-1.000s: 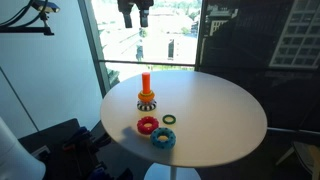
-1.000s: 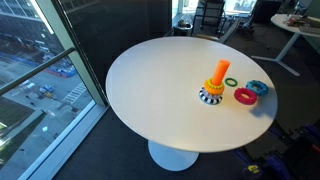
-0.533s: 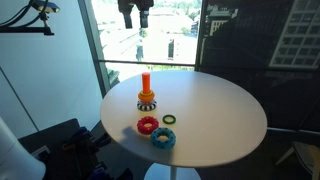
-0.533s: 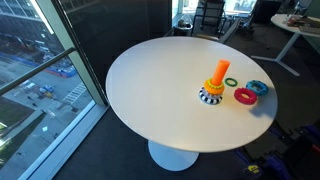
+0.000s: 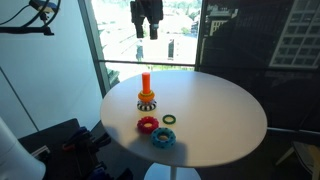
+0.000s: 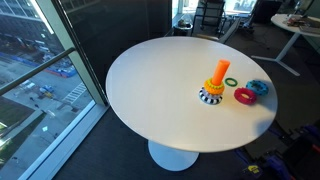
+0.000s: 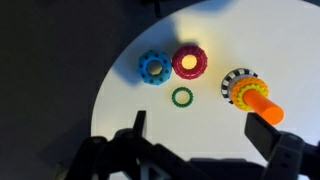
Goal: Pick up the green ring from the table and put it on the ring holder
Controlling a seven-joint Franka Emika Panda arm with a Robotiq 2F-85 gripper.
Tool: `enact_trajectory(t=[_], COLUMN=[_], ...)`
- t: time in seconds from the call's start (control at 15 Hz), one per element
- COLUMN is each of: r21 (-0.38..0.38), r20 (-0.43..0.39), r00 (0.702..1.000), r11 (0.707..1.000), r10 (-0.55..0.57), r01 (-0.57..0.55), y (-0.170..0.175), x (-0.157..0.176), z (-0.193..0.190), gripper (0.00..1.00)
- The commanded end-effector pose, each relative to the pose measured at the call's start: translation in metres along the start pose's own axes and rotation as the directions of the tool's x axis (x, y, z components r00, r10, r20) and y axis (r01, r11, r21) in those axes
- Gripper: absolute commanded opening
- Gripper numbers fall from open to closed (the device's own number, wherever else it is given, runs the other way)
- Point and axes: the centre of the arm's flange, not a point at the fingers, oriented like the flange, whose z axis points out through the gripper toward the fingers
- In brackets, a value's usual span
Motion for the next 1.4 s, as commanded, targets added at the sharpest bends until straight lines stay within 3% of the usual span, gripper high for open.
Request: enact_trajectory(t=[0.0,0.67,0.73,1.07,1.33], r21=[-0.003,-0.006,-0.014,-0.017,-0.001], r20=[-0.002,0.044,0.048,0.054,0.119], r00=[0.999,0.999,0.999,0.998,0.993], r11=[0.999,1.0,1.0,1.0,1.0], r10=[0.055,0.023,0.018,0.015,0.024], r01=[-0.055,-0.022,-0.018,-0.015,-0.025], y=[0.003,-0.01,-0.008,-0.01,0.001], x=[0.038,0.106,0.086,0.098,0.112], z=[0.022,0.112,0.111,0.121,0.145], gripper=[1.0,1.0,1.0,1.0,1.0])
